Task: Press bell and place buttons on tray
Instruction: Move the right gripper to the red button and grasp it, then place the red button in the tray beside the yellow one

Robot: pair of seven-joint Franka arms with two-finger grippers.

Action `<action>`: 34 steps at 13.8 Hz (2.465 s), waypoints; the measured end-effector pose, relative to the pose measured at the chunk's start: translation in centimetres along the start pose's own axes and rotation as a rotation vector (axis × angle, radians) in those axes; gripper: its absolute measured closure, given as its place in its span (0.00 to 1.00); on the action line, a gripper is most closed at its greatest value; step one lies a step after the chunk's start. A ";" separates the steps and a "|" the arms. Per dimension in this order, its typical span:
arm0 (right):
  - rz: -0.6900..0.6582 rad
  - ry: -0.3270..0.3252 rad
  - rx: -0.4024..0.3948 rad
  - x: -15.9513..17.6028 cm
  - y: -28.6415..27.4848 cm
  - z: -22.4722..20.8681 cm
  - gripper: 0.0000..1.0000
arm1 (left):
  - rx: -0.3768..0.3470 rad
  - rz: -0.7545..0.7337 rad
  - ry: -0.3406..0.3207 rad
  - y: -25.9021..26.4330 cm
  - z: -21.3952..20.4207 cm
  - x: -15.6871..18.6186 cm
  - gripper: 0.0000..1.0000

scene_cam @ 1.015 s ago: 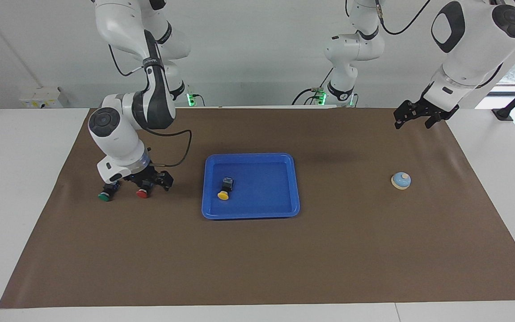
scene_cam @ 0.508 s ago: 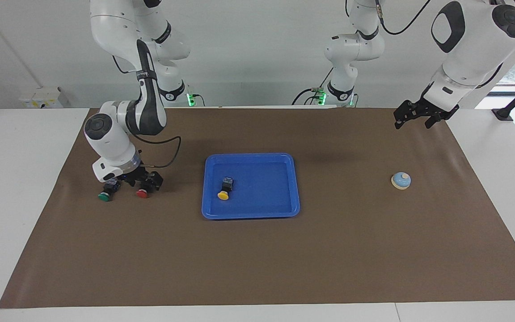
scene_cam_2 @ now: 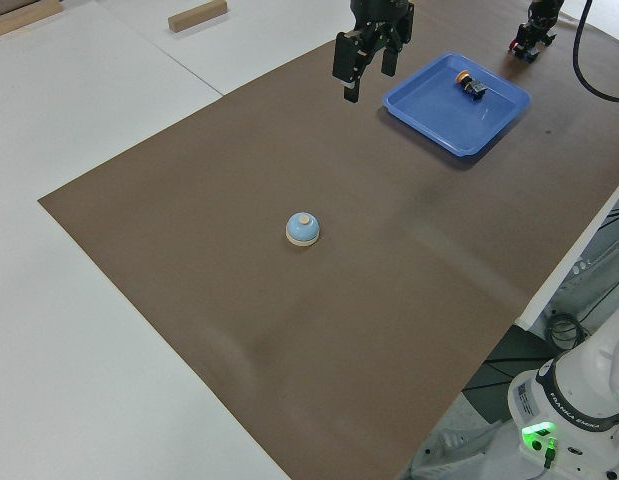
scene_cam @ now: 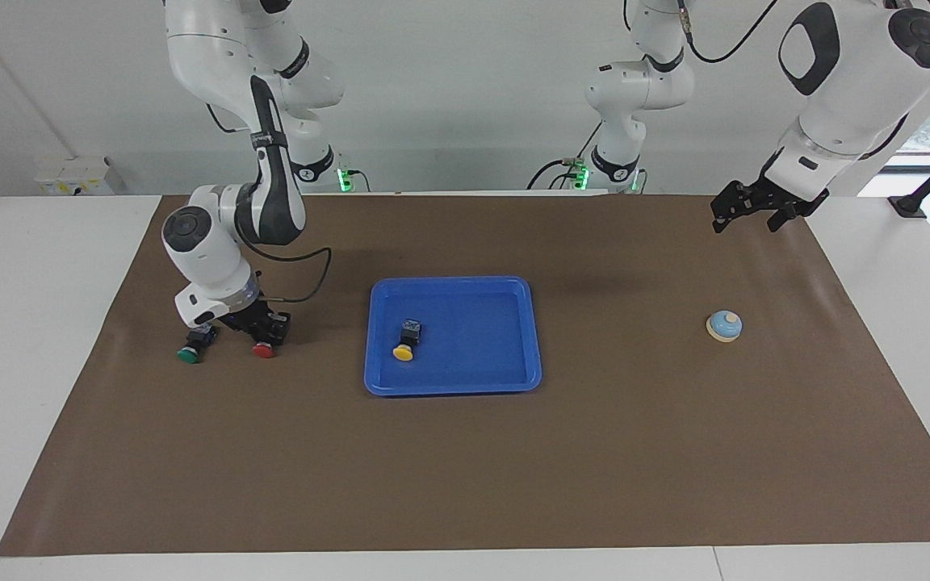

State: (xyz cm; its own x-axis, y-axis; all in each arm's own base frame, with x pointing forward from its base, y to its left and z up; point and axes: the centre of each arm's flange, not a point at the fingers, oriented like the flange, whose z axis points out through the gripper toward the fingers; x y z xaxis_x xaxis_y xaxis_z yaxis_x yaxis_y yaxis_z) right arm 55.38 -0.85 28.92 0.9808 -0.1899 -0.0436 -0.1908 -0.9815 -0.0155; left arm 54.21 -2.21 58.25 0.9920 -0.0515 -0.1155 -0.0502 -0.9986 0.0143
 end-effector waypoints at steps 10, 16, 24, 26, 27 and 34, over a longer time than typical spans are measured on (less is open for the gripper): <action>0.014 0.039 0.021 -1.1 -19.8 -10.5 0.58 | 0.000 0.000 0.000 0.0 0.0 0.0 0.00; 0.052 0.047 0.041 -6.5 -36.5 -7.0 0.58 | 0.000 0.000 0.000 0.0 0.0 0.0 0.00; 0.073 0.085 0.066 -5.5 -37.3 -0.6 0.58 | 0.000 0.000 0.000 0.0 0.0 0.0 0.00; 0.072 0.084 0.064 -5.8 -37.1 0.1 0.58 | 0.000 0.000 0.000 0.0 0.0 0.0 0.00; 0.074 0.083 0.064 -5.9 -37.0 0.2 0.58 | 0.000 0.000 0.000 0.0 0.0 0.0 0.00; 0.147 0.062 0.029 -3.6 -33.9 -3.1 0.02 | 0.000 0.000 0.000 0.0 0.0 0.0 0.00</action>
State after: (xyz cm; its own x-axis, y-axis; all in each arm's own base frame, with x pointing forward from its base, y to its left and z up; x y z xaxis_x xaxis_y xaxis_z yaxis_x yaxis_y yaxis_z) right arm 58.42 33.05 32.72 0.9427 -0.3332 0.0147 -0.3323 -0.9422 -0.0424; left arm 54.21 -2.21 58.25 0.9920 -0.0515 -0.1154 -0.0502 -0.9986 0.0143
